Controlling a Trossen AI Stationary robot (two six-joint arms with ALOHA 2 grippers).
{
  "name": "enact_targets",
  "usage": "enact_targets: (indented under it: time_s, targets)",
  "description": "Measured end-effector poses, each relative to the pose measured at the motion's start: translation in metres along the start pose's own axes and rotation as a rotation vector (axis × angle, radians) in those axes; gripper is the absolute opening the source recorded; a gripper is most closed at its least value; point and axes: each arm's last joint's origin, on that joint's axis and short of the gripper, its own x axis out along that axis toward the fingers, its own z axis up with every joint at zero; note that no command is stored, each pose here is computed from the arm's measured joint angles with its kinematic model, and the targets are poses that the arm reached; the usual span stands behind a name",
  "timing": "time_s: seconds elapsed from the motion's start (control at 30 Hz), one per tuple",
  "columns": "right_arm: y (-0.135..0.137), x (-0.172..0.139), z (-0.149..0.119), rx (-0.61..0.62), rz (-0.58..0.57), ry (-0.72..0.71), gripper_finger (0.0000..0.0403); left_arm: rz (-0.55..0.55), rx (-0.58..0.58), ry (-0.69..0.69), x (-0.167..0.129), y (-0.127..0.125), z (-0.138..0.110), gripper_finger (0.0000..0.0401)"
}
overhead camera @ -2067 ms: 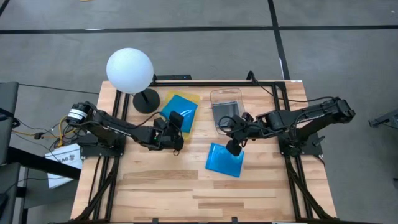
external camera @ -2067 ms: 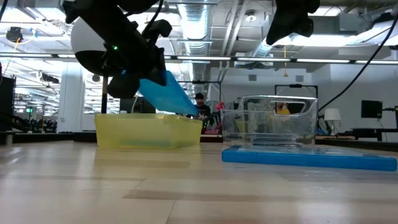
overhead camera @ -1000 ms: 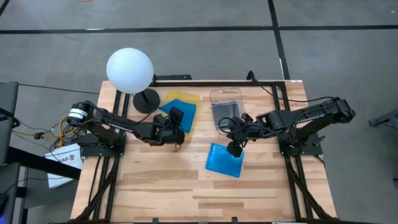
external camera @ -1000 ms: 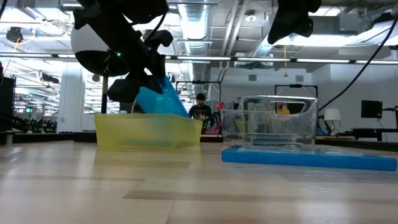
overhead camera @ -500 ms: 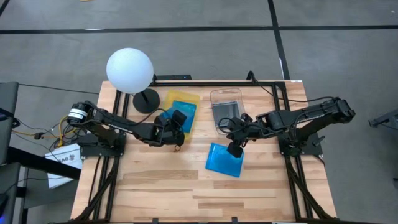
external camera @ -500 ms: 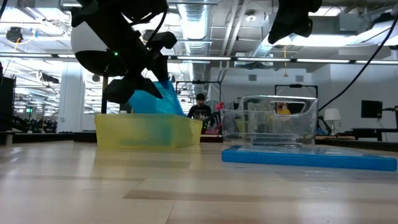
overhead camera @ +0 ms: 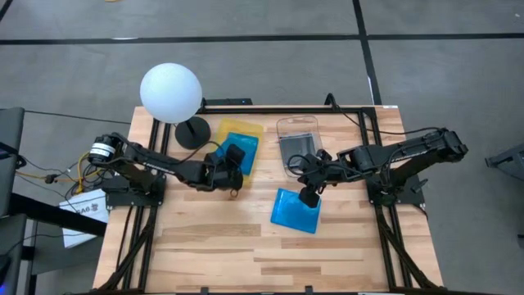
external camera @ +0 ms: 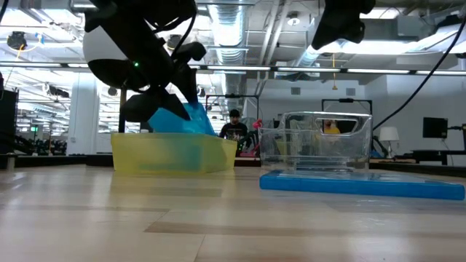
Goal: Pick & place jewel cases by type
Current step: Put the blue CD case into the yellow bin
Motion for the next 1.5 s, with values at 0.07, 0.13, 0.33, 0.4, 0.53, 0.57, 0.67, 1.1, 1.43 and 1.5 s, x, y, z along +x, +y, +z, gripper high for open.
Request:
enact_targets:
  time_s: [0.07,0.13,0.33,0.4,0.53,0.57,0.67,1.1,1.43,1.5]
  targets:
    - [0.0,0.0,0.0,0.002,0.003,-0.005,0.0,0.017,-0.005,0.011,0.002,-0.001,0.001,0.0135]
    - [0.0,0.0,0.001,0.002,0.004,-0.007,0.0,0.036,-0.012,0.021,0.004,-0.002,0.003,0.0135]
    - [0.0,0.0,0.001,0.002,0.004,-0.006,0.0,0.119,-0.028,0.076,0.014,-0.006,0.008,0.0135]
    - [0.0,0.0,0.001,0.002,0.004,-0.006,0.0,0.155,-0.041,0.103,0.017,-0.007,0.011,0.0135]
    - [0.0,0.0,0.001,0.002,0.004,-0.006,0.0,0.219,-0.025,0.16,0.024,-0.01,0.015,0.0135]
    - [0.0,0.0,0.001,0.001,0.004,-0.006,0.0,0.227,-0.013,0.168,0.025,-0.011,0.016,0.0135]
    - [0.0,0.0,0.001,0.0,0.004,-0.006,0.0,0.231,0.011,0.173,0.027,-0.012,0.019,0.0135]
    - [0.0,0.0,0.001,-0.022,0.005,-0.005,0.0,0.368,-0.008,0.332,0.042,-0.022,0.035,0.0136]
    - [0.0,0.0,0.001,-0.022,0.004,-0.005,0.0,0.426,0.04,0.424,0.044,-0.026,0.045,0.0136]
    - [0.0,0.0,0.001,-0.022,0.004,-0.005,0.0,0.434,0.047,0.448,0.045,-0.027,0.046,0.0136]
